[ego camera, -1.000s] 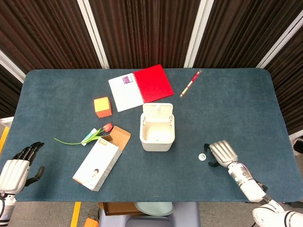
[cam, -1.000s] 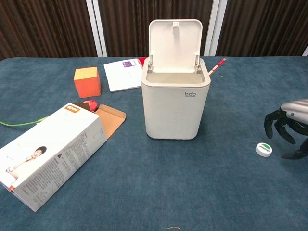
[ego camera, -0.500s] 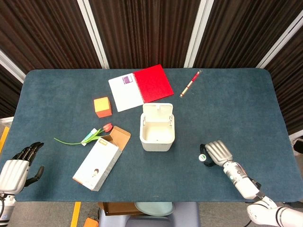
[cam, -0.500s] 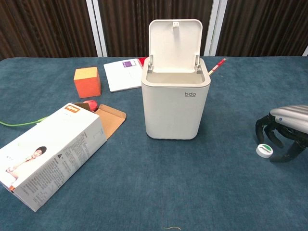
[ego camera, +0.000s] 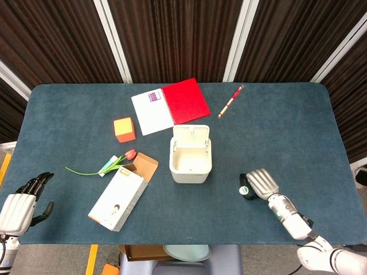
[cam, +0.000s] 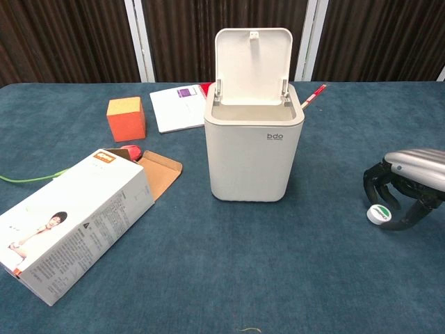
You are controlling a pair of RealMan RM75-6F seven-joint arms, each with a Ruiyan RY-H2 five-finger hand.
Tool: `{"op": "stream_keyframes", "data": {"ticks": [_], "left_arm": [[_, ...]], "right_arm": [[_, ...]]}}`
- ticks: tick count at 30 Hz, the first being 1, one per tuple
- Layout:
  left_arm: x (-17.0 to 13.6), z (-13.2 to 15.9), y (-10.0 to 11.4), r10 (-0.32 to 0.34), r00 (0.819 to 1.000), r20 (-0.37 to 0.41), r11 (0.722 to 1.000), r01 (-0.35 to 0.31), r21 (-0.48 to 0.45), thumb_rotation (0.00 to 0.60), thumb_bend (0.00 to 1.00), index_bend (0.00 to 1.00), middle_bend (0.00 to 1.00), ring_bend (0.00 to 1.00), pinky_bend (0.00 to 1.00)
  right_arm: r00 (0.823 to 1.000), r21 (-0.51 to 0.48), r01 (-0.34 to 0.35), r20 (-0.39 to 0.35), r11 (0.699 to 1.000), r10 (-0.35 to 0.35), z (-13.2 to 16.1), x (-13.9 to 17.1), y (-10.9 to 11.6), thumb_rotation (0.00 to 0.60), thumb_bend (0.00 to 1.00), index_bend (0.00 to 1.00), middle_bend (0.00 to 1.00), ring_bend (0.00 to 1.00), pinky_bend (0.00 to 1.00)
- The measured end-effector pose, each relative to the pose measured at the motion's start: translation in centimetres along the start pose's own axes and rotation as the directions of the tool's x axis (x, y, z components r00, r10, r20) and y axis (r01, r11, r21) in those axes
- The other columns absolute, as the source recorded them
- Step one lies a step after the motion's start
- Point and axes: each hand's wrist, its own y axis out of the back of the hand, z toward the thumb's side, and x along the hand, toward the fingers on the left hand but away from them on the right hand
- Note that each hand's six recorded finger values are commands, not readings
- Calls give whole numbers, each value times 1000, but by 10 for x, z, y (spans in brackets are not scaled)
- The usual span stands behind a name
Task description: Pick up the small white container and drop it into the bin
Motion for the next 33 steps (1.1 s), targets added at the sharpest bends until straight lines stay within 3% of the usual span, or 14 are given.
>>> {"op": "stream_keyframes", "data": {"ticks": [13,23,27,33], "left_arm": [[1,1,-3,-12,1000,3,1000,12,8,600,416,123,134,194,400],[1,3,-6,-22,1000,5,1000,22,20,600,415,123,134,194,400],[1,3,-7,-27,1000,5,999,27,25,600,415,123,133,194,400],[1,3,-6,-25,1000,3,999,25,23,600,415,122,134,193,400]], "right_arm": [[987,-21,154,-33,988,-155,8,25,43,600,293,787,808,916,1000],[930,-16,355,-91,935,-355,38,57,112,600,294,787,808,915,1000],[913,2,394,-118,919,-391,52,49,136,600,293,786,808,916,1000],[914,20,386,-145,922,-379,73,19,153,600,293,786,808,916,1000]]}}
